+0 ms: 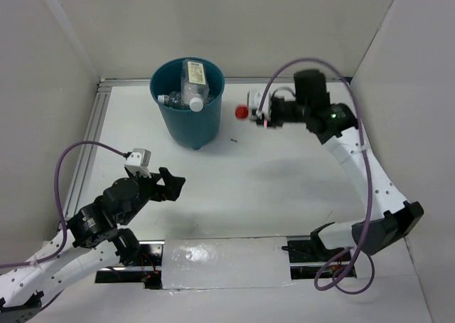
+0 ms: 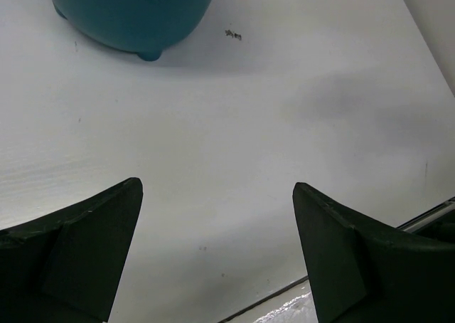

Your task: Put the plastic bottles in the bin

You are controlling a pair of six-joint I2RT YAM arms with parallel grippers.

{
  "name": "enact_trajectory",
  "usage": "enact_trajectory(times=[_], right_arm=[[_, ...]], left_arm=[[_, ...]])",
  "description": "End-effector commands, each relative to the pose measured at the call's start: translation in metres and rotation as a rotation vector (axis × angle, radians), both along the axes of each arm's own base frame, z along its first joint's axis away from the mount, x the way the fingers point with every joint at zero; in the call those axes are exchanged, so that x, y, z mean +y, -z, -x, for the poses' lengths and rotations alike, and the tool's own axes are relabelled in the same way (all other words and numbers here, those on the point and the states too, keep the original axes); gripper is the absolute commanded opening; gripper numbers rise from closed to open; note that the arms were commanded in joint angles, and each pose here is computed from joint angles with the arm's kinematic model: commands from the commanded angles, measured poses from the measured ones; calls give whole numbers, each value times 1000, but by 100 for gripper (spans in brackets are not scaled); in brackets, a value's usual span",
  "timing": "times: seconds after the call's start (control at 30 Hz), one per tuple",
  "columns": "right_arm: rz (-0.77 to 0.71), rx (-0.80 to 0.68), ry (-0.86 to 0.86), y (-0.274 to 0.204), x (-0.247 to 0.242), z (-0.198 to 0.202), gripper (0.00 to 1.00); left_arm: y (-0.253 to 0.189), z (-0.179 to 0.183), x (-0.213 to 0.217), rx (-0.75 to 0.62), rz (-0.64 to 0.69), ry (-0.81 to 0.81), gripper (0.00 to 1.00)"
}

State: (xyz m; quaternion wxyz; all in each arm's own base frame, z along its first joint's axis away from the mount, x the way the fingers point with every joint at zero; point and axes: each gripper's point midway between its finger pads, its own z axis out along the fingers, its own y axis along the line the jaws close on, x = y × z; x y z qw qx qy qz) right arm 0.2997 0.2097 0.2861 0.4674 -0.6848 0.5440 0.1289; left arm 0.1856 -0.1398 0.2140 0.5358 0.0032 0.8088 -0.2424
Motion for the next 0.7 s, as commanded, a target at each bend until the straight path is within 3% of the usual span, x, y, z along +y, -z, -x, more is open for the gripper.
enact_trajectory(times=[0.0, 0.1, 0.13, 0.17, 0.23, 0.27, 0.33, 0.47, 0.5, 0.67], right_arm=[[-319, -49, -18, -106, 41, -21, 0], [-514, -103, -13, -167, 65, -55, 0], [-578, -31, -12, -175, 76, -58, 0], [-638, -53, -33, -204, 82, -62, 0], [-718, -14, -61, -209, 112, -87, 0], [-776, 66, -63, -215, 123, -88, 0], [-874, 42, -146, -249, 147, -82, 0], [-1002, 199, -165, -240, 202, -110, 0], [-1050, 160, -199, -266, 203, -102, 0], [-1094, 206, -223, -241, 244, -103, 0]], left_arm=[[-15, -4, -11, -37, 63, 17, 99], [-13, -4, -13, -39, 58, 29, 99], [-16, -5, -14, -46, 66, 29, 99], [-16, -5, -14, -46, 66, 29, 99], [-13, -5, -16, -44, 67, 38, 99], [-8, -5, -16, -37, 59, 37, 99], [-8, -5, -19, -37, 79, 45, 99], [-2, -4, -22, -19, 93, 47, 99], [4, -4, -22, -11, 84, 47, 99], [9, -2, -21, -2, 103, 41, 99]])
